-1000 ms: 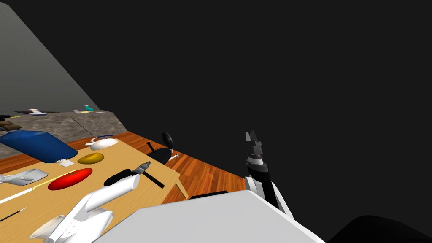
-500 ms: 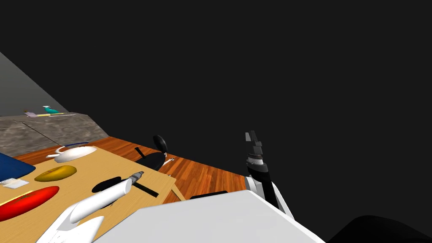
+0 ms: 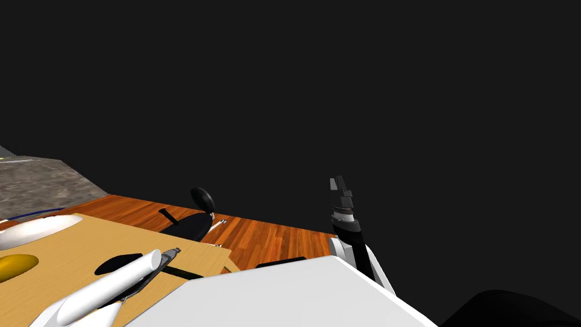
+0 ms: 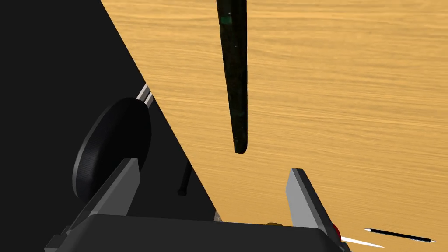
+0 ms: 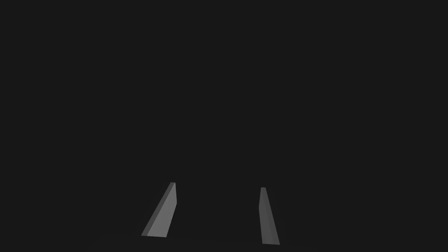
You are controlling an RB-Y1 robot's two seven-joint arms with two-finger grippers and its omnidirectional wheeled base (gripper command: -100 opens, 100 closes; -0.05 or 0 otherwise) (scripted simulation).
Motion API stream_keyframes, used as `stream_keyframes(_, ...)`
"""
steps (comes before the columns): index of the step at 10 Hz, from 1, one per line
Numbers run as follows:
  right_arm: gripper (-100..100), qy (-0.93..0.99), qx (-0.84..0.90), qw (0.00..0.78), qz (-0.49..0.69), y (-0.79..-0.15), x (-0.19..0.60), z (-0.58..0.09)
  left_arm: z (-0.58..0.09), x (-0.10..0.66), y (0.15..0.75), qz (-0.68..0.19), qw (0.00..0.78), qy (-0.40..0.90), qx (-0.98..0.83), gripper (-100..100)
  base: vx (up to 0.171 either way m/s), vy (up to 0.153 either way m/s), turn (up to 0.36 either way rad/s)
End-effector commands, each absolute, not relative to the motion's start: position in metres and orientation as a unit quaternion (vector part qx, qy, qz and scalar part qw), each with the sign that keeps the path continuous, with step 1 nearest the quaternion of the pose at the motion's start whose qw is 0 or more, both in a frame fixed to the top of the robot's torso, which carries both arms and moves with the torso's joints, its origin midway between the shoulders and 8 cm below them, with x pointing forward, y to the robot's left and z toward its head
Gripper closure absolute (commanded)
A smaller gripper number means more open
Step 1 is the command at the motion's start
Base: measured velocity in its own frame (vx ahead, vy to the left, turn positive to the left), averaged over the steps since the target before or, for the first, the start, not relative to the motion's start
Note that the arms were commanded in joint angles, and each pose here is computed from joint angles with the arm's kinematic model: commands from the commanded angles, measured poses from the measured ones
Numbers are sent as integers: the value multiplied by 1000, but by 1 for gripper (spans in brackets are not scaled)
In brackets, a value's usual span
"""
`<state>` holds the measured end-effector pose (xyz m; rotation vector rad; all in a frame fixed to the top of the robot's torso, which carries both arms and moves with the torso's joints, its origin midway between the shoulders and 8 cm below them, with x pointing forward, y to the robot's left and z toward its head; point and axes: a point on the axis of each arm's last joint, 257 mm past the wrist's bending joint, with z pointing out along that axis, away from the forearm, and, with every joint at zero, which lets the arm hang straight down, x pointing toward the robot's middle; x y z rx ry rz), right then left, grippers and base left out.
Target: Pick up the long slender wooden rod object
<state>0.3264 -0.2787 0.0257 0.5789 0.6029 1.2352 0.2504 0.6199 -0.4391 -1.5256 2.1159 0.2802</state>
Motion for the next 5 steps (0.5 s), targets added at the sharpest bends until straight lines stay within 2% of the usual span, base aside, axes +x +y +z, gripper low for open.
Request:
stream_keyframes(1,0,274,263,735,562,-279,326,26,-451,236,621,101,229,781,-572,-100,26,36,-111)
stream_keyframes(2,0,274,263,735,562,-279,326,26,-452,235,621,101,228,781,-573,-100,10,17,24)
stream_keyframes(4,0,274,263,735,562,-279,326,26,-471,198,618,89,174,781,-593,-100,42,44,-256)
stream_keyframes(5,0,274,263,735,562,-279,326,26,-477,187,616,86,159,777,-602,-100,34,64,-91)
